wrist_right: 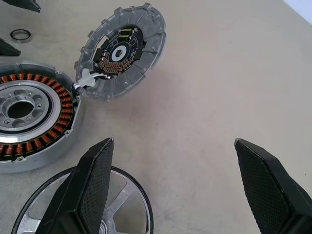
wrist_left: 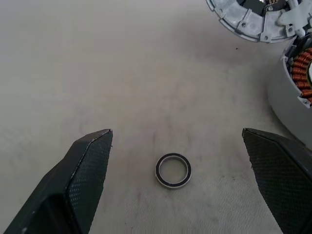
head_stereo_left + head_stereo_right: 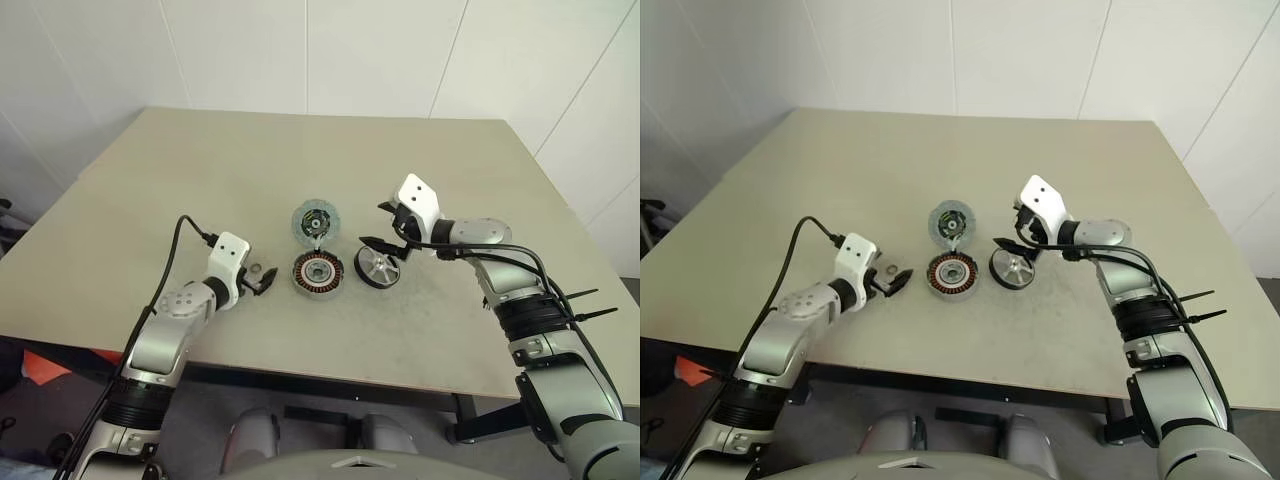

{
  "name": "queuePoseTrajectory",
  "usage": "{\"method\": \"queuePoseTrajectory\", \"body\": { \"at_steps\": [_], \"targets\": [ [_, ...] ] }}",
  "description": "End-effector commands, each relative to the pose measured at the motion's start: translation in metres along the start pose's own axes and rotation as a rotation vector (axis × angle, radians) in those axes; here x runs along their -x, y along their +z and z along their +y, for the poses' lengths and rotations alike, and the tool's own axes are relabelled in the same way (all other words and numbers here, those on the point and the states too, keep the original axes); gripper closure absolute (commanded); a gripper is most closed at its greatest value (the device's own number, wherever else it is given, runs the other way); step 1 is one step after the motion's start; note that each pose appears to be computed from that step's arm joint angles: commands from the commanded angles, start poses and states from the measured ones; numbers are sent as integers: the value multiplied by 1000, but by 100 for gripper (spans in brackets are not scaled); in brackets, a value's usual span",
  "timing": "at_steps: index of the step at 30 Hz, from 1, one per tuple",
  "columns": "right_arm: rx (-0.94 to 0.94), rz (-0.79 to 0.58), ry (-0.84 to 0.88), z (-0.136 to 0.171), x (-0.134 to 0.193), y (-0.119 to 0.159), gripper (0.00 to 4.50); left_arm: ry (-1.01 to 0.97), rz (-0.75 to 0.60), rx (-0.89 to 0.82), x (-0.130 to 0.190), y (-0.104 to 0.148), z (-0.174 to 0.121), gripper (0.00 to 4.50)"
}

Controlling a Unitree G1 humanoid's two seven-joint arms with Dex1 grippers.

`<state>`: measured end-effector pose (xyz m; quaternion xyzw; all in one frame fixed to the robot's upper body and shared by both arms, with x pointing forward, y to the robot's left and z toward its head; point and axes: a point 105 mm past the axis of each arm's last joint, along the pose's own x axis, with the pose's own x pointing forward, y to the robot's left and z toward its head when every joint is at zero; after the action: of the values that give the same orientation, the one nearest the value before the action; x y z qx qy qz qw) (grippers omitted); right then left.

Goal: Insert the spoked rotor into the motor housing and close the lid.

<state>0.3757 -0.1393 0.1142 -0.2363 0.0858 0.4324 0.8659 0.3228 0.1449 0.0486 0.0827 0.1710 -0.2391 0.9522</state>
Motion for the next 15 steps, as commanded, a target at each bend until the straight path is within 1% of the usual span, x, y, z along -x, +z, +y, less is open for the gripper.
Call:
{"method": "queuePoseTrajectory", "body": {
  "at_steps": [1,7,11,12,13,15],
  "targets": [
    [40,-43,-37,-11,5,15,3,-7,-3,-2,1,-4,-1,0],
    [42,-44,-42,-12,5,17,3,3,25,5,2,-16,1,0],
    [43,-46,-44,-13,4,17,3,9,27,6,1,-18,1,0],
    [44,-46,-45,-13,4,18,0,13,27,7,1,-18,2,39],
    [44,-46,-47,-13,4,18,0,15,27,6,1,-18,2,63],
    [44,-49,-50,-14,4,18,0,13,27,-3,1,-17,2,127]
  ]
}}
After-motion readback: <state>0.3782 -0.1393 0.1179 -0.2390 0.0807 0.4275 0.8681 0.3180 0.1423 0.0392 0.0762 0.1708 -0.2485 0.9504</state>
